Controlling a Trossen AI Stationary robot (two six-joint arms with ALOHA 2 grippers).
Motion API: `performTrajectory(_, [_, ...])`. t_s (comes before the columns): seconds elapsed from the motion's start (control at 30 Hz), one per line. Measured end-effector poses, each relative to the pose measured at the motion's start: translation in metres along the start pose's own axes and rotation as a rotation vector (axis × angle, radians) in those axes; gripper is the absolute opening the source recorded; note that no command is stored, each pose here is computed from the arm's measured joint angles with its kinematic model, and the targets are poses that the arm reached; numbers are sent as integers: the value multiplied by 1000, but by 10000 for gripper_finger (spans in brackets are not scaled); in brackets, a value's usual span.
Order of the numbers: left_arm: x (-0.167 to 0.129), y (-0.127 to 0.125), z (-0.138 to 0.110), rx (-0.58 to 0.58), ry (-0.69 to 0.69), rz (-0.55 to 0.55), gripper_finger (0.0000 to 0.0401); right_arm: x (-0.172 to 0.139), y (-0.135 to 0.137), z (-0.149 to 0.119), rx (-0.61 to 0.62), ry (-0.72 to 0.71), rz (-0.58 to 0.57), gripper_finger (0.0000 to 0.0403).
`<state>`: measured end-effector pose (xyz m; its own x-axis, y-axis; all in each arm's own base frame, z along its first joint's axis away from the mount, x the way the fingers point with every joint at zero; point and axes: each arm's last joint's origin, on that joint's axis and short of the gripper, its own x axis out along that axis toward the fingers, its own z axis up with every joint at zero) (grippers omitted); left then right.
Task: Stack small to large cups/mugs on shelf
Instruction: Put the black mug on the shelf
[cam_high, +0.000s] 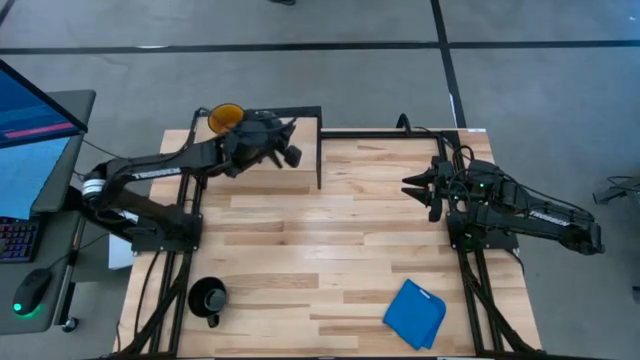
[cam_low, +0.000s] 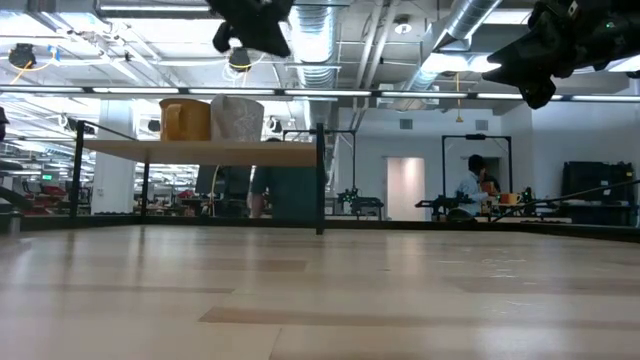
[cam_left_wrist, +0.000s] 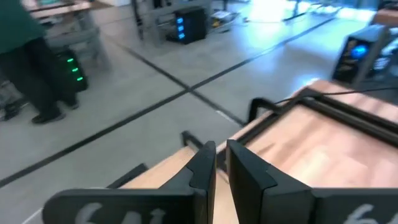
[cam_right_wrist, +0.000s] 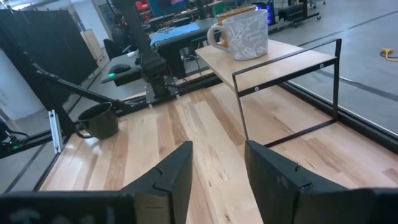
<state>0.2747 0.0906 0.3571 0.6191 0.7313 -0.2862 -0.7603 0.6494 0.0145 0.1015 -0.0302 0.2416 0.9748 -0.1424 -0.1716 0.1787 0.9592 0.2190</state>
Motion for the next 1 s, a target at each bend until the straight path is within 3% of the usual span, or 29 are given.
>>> performTrajectory(0.2, [-39, -12, 0, 18, 20, -95, 32, 0, 0, 0, 19, 0, 1, 169])
performTrajectory(0.63, [-131, -39, -35, -60, 72, -42, 32, 0, 0, 0, 20, 1, 3, 169])
performTrajectory(0.83, [-169, -51, -49, -150, 27, -115, 32, 0, 0, 0, 39, 0, 3, 169])
performTrajectory(1.0, [-199, -59, -57, -160, 8, -230, 32, 0, 0, 0, 39, 0, 3, 169])
